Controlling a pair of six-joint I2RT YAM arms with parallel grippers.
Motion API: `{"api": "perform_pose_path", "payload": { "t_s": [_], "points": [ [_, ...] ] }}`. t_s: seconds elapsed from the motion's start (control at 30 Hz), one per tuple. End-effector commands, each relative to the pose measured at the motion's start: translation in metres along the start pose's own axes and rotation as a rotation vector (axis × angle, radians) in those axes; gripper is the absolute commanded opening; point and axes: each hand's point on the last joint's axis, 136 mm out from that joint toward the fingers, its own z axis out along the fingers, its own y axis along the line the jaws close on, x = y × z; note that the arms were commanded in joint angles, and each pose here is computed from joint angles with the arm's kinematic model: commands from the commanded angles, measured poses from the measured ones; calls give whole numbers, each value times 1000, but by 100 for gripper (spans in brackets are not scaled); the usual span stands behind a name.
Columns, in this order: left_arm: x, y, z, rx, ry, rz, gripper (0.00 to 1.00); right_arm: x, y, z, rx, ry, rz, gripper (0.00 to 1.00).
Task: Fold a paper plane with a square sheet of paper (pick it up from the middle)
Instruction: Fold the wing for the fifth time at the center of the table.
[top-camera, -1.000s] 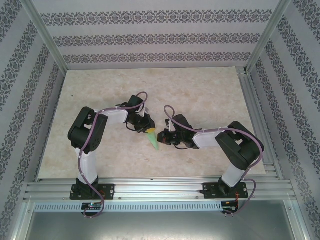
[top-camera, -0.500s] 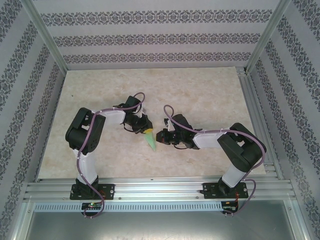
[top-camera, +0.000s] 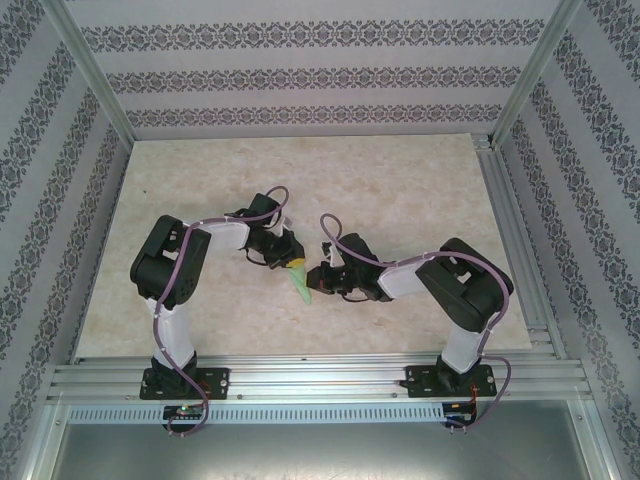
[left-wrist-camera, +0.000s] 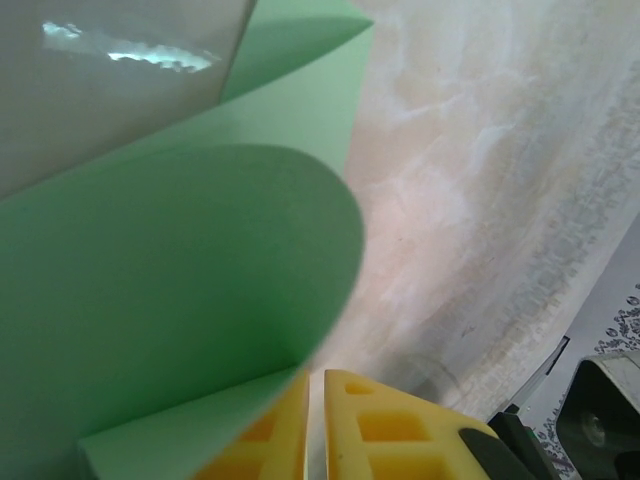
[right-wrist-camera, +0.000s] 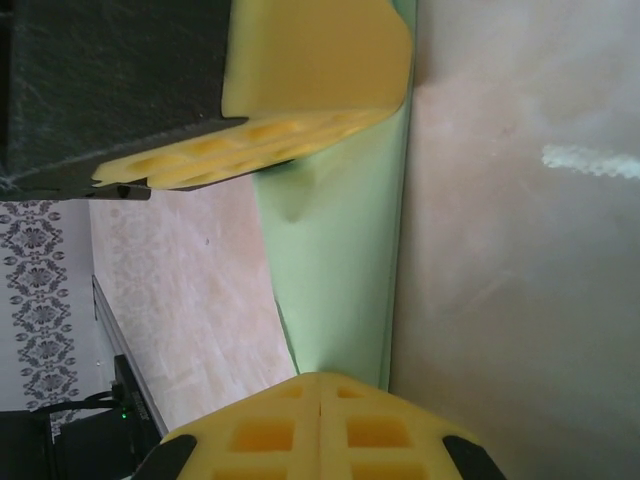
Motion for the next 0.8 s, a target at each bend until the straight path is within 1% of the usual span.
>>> {"api": "perform_pose_path", "payload": {
  "t_s": [0.0,0.27,0.33,0.43,0.53,0.6,0.63,0.7,0.77],
  "points": [
    [-3,-3,-10,23,-23,16,15,-3,18,6,-59,1,-28,3],
    [-5,1,-13,23,-29,16,16,2,9,16,-18,14,-14,4],
    [-5,0,-15,24,-30,21,18,3,11,19,-14,13,-18,4],
    [-6,-6,-20,31,-36,46,22,4,5,23,40,16,-29,5],
    [-7,-17,-28,51,-50,71,32,4,2,23,71,5,-32,5],
    [-6,-25,-35,67,-59,89,41,4,-2,23,98,-4,-29,5],
    [-5,-27,-38,67,-61,90,43,3,-2,23,106,-10,-30,5],
    [-2,-28,-42,63,-59,90,43,1,-1,22,104,-29,-31,5],
    [2,-31,-46,81,-63,86,40,0,-1,23,107,-35,-29,5]
  ]
}}
